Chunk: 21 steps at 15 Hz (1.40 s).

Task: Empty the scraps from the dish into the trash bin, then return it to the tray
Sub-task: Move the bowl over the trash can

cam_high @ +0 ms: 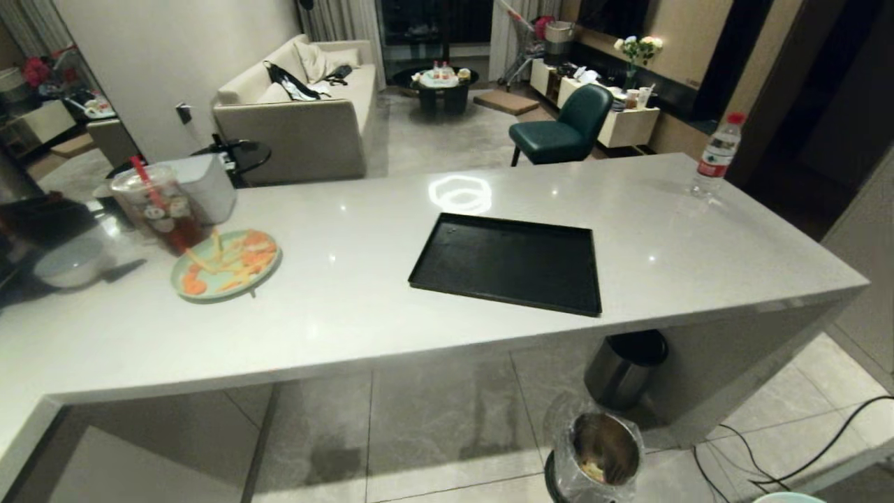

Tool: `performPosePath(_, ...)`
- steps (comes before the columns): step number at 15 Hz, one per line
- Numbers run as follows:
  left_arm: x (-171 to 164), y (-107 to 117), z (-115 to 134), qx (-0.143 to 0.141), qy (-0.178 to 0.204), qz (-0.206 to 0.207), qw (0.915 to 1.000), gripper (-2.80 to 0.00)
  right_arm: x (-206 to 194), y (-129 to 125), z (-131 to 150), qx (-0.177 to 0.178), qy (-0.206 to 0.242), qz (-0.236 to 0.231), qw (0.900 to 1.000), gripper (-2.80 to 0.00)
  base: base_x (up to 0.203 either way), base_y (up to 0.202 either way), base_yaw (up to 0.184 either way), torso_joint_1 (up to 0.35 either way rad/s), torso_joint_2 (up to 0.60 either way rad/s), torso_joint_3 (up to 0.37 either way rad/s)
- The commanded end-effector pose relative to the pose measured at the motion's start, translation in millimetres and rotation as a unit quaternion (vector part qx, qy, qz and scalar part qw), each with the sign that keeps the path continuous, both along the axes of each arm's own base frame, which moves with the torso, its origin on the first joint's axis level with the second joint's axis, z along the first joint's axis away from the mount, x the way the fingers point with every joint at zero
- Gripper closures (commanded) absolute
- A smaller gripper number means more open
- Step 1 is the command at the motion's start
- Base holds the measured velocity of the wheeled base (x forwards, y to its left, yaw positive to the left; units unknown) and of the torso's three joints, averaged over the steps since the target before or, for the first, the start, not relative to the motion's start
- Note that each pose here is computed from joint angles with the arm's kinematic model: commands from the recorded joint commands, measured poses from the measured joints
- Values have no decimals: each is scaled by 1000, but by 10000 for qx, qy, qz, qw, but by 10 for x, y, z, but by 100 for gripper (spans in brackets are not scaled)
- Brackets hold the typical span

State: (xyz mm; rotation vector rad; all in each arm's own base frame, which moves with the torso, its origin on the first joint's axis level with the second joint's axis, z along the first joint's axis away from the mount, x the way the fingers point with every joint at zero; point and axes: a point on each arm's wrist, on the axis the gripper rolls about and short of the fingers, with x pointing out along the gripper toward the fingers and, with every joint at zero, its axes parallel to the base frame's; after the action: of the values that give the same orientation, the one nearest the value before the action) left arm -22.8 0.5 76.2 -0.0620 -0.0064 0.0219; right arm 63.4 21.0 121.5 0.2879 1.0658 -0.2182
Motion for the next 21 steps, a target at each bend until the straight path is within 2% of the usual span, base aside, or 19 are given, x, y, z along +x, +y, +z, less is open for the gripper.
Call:
performPosePath(1,1,0,-1,-5,6,-3,10000,0,-2,-1,-4,-4,15,-20,10000,0,1,5,-167,2,7,7)
performPosePath(13,1,0,-1,-5,6,-1,10000,0,-16,-4,-16,16,15,13,10000,0,2,7,-168,3,2,2)
performPosePath(21,1,0,-1,-5,6,-2,10000,0,-22,-7,-45,5,41,21,10000,0,0,0,-10,0,1,0)
